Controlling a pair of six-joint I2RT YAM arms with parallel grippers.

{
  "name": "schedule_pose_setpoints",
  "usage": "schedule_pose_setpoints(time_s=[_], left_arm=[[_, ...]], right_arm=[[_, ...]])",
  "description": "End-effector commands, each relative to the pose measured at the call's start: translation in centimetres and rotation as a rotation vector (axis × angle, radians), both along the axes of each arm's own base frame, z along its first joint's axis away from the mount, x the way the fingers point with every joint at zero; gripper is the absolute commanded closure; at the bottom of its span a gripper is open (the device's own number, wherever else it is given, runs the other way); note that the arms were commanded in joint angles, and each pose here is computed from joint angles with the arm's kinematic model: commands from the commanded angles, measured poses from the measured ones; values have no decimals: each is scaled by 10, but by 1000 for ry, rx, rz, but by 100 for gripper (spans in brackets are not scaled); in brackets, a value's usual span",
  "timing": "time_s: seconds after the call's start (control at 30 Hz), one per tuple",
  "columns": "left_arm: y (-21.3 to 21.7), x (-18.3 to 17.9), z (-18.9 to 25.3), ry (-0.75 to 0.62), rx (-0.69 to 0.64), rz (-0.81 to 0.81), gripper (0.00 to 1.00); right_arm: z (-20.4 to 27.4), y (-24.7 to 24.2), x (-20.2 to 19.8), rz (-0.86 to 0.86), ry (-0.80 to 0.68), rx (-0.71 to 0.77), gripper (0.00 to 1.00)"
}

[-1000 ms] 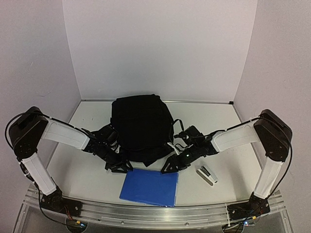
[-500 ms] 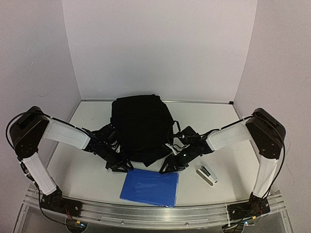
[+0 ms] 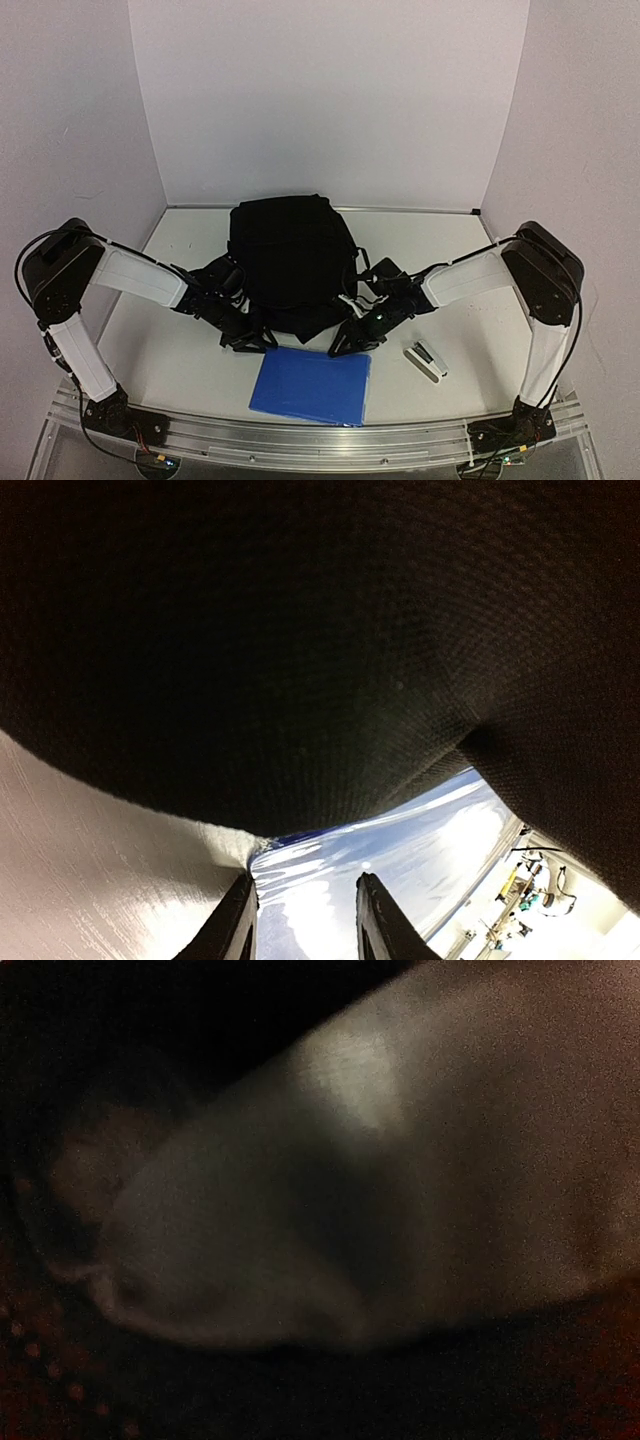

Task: Pack the student bag
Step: Pick up the files from the center of the board.

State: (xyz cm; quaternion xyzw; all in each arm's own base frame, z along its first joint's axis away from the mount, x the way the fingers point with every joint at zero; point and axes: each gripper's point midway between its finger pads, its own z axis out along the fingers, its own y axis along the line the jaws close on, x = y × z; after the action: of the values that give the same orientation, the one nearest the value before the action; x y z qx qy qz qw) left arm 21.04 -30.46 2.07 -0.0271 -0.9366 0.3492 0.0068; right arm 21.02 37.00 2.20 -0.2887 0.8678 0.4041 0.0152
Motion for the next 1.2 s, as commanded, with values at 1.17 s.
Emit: schedule_pose_setpoints(time_s=[1.17], left_arm=[[12,-2,47,-211,-116,28,28]], right_arm=[[29,-2,-76,262,266,139,97]])
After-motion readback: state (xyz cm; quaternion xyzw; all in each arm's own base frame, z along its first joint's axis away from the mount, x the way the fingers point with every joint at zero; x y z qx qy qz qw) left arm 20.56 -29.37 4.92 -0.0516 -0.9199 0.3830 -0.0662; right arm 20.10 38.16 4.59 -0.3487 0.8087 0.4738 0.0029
